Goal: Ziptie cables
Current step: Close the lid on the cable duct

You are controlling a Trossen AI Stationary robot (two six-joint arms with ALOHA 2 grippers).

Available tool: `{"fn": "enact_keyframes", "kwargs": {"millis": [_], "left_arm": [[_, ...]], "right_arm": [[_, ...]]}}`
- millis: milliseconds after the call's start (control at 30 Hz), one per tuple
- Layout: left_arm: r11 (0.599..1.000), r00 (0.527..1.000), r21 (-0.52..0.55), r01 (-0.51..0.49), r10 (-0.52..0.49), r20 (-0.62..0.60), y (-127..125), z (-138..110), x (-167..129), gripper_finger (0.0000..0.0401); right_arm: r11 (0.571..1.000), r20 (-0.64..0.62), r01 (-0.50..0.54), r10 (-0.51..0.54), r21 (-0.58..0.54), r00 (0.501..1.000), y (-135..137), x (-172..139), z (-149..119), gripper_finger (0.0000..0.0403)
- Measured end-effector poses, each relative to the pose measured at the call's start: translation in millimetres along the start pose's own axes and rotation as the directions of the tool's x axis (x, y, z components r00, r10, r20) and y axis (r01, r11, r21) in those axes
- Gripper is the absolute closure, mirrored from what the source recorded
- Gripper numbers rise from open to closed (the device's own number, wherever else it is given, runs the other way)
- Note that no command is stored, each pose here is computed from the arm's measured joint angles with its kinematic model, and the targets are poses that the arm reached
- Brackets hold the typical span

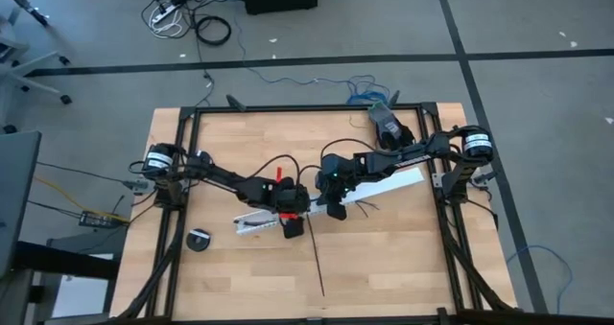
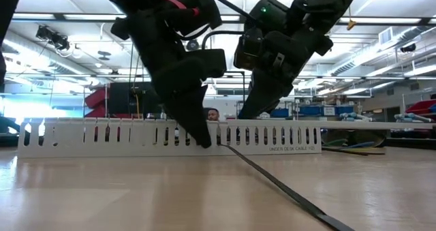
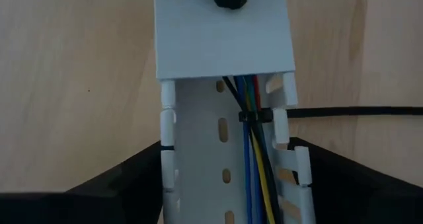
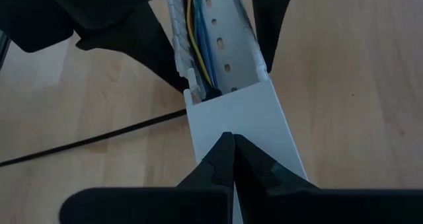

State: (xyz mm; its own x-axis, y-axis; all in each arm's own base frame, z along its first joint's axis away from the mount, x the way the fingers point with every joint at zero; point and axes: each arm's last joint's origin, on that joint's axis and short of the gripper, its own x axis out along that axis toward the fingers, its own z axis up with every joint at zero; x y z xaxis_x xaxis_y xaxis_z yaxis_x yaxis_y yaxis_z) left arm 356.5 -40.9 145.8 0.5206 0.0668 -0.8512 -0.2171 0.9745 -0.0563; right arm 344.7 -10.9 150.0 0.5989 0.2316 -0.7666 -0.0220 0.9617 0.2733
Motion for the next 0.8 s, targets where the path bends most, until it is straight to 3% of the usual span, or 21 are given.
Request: {"fn": "enact_keyframes", "kwargs": {"millis": [367,533,800], "left_arm": [[0.992,0.999,-0.124,0.032,-0.029,0.025,6.6,5.8,0.9,0.0112],[0.989,0.997,-0.130,0.068,-0.062,0.049,5.4,8.7,0.7,0.0112],[0.991,0.998,-0.124,0.040,-0.033,0.055,6.0,8.6,0.7,0.0113]], "right_arm": [[1.000,-0.003,0.002,-0.002,-0.013,1.000,-0.2,0.0,-0.4,0.0403],[1.000,-0.003,0.002,-0.002,-0.013,1.000,-0.3,0.1,-0.5,0.0403],[1.000,-0.003,0.002,-0.002,-0.013,1.000,-0.4,0.1,-0.5,0.0403]]}}
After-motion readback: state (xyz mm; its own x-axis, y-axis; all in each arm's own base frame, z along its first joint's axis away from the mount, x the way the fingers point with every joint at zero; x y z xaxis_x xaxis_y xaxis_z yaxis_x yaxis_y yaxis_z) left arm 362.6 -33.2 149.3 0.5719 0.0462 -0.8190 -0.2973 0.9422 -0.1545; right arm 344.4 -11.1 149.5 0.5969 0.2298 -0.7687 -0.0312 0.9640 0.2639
